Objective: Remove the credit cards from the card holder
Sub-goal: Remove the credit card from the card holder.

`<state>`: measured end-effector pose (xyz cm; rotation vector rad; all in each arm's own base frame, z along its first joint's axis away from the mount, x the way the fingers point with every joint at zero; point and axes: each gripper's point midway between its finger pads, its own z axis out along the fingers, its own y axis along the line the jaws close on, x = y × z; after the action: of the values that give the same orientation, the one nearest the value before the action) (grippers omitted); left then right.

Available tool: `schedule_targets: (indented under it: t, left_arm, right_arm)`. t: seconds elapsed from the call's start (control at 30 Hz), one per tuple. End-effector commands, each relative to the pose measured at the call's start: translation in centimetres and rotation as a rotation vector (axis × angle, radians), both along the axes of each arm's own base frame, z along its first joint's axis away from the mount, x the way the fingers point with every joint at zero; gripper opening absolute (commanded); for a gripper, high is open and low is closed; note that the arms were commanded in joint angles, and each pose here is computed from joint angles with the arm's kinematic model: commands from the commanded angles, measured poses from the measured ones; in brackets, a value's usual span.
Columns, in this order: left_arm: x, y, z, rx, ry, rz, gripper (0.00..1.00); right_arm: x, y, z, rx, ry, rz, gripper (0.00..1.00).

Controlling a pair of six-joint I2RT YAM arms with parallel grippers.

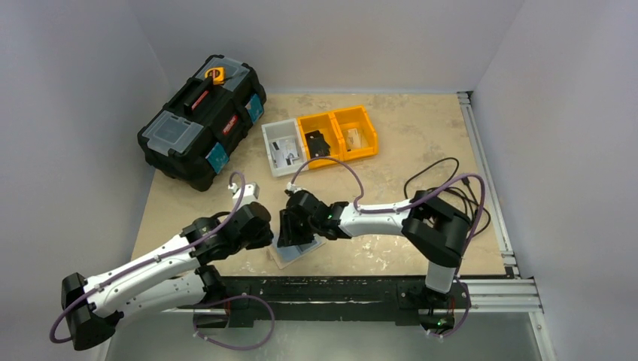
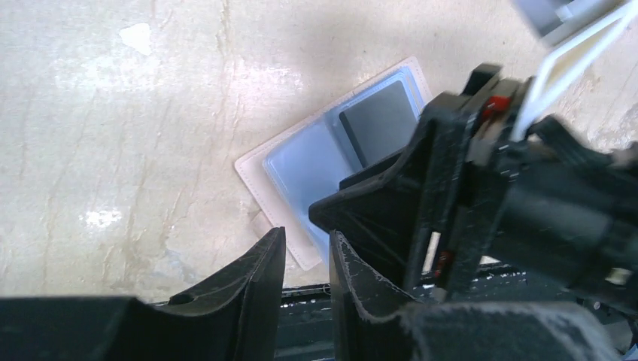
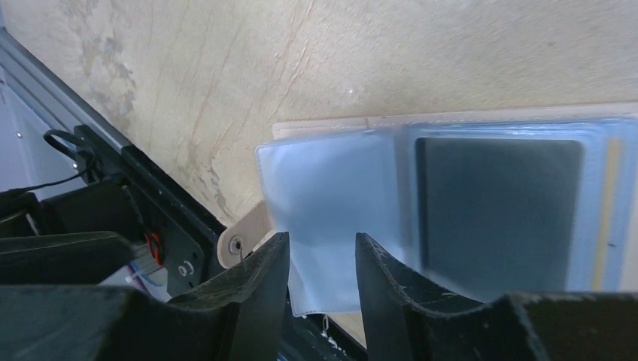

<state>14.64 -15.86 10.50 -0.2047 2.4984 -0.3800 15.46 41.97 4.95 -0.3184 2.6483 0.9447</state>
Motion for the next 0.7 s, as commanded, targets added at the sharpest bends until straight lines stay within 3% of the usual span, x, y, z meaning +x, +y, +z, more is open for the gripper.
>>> schedule_targets:
  t: [0.0, 0.13, 0.33, 0.53, 0.67]
  left_arm:
    - [0.3, 1.7, 1.4, 0.022, -0.031, 0.069, 0.27]
    - [0.4, 0.6, 1.3, -0.005, -0.010, 0.046, 0.27]
    - [0.9, -1.5, 1.3, -0.063, 0.019, 0.017, 0.27]
    - [2.0, -3.2, 1.5, -0.041, 0.026, -0.038, 0.28]
    - [2.8, -6.0, 1.1, -0.006, 0.051, -0.134, 0.36]
  right_arm:
    - [-1.1, 2.5, 0.2, 0.052, 0.021, 0.042, 0.37]
    - [-1.7, 2.9, -1.2, 0.031, 0.048, 0.058, 0.35]
    - [-0.3, 1.1, 2.0, 0.067, 0.001, -0.013, 0.33]
    - [2.8, -4.0, 5.1, 0.098, -0.061, -0.178, 0.34]
    - [4.7, -8.9, 5.6, 0.102, -0.080, -0.292, 0.36]
